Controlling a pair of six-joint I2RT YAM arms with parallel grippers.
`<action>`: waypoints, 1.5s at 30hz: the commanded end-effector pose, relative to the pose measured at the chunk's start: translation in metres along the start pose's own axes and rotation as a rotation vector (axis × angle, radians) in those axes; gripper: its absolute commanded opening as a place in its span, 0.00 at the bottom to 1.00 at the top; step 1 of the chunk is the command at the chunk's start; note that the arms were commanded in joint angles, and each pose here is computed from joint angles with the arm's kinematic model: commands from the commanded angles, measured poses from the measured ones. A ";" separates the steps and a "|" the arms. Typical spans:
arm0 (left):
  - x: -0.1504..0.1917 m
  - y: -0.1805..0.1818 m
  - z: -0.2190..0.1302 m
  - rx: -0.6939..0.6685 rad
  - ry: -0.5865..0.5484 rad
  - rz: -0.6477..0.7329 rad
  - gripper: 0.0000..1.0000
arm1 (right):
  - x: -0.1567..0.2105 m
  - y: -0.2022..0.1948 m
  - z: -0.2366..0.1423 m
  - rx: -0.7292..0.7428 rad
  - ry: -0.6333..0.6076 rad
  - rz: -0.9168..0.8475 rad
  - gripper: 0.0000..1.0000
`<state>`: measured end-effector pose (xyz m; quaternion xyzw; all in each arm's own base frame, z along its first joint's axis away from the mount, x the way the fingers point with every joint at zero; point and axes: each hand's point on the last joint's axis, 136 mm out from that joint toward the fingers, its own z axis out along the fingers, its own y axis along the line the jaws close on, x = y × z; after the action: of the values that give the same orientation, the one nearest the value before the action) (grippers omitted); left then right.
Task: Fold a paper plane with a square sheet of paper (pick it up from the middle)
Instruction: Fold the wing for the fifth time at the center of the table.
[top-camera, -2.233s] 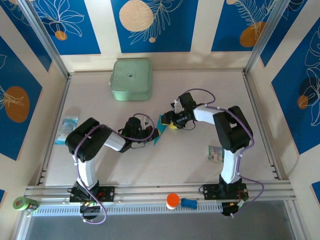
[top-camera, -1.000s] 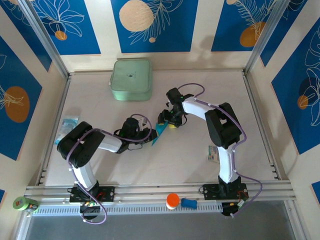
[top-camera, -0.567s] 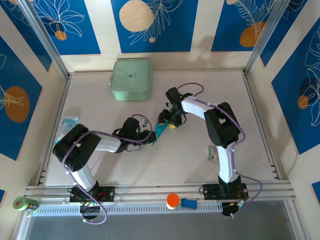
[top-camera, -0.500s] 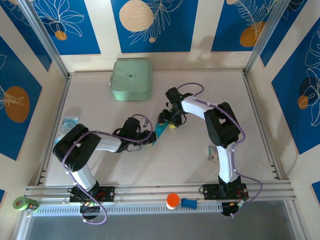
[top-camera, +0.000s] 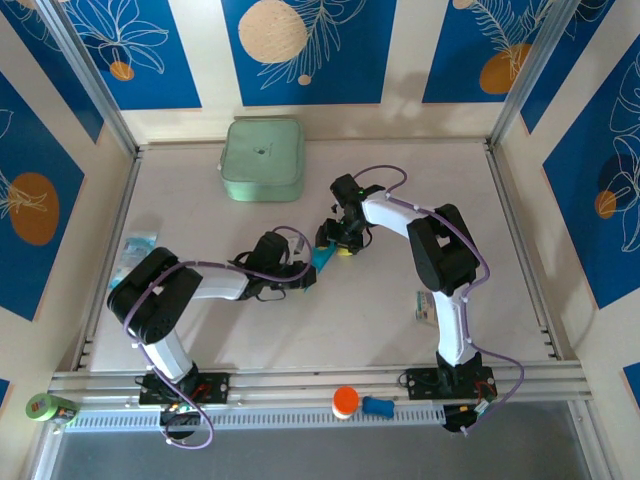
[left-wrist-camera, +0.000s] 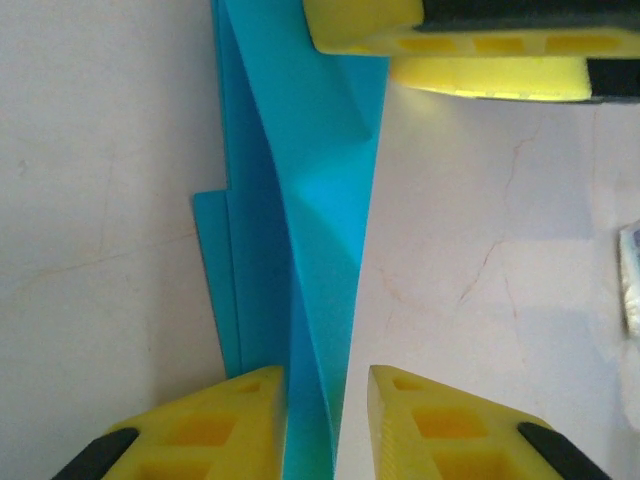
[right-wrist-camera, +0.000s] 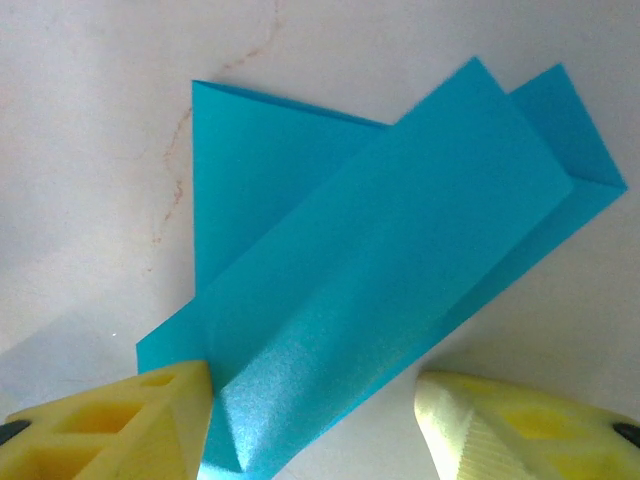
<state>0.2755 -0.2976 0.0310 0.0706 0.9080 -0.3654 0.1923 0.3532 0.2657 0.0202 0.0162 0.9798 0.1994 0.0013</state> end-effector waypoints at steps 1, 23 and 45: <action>0.001 0.000 0.001 -0.030 0.016 0.044 0.28 | 0.025 -0.048 0.046 0.162 0.108 0.056 0.60; 0.002 -0.002 0.000 0.075 0.032 -0.067 0.11 | 0.028 -0.052 0.050 0.135 0.136 0.064 0.59; 0.001 0.009 0.003 0.136 0.067 -0.264 0.00 | 0.025 -0.016 0.023 -0.137 0.065 -0.055 0.66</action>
<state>0.2803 -0.2979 0.0293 -0.0032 0.8908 -0.4364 0.1267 0.3512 0.2680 0.0274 -0.0071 0.9597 0.2807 0.0145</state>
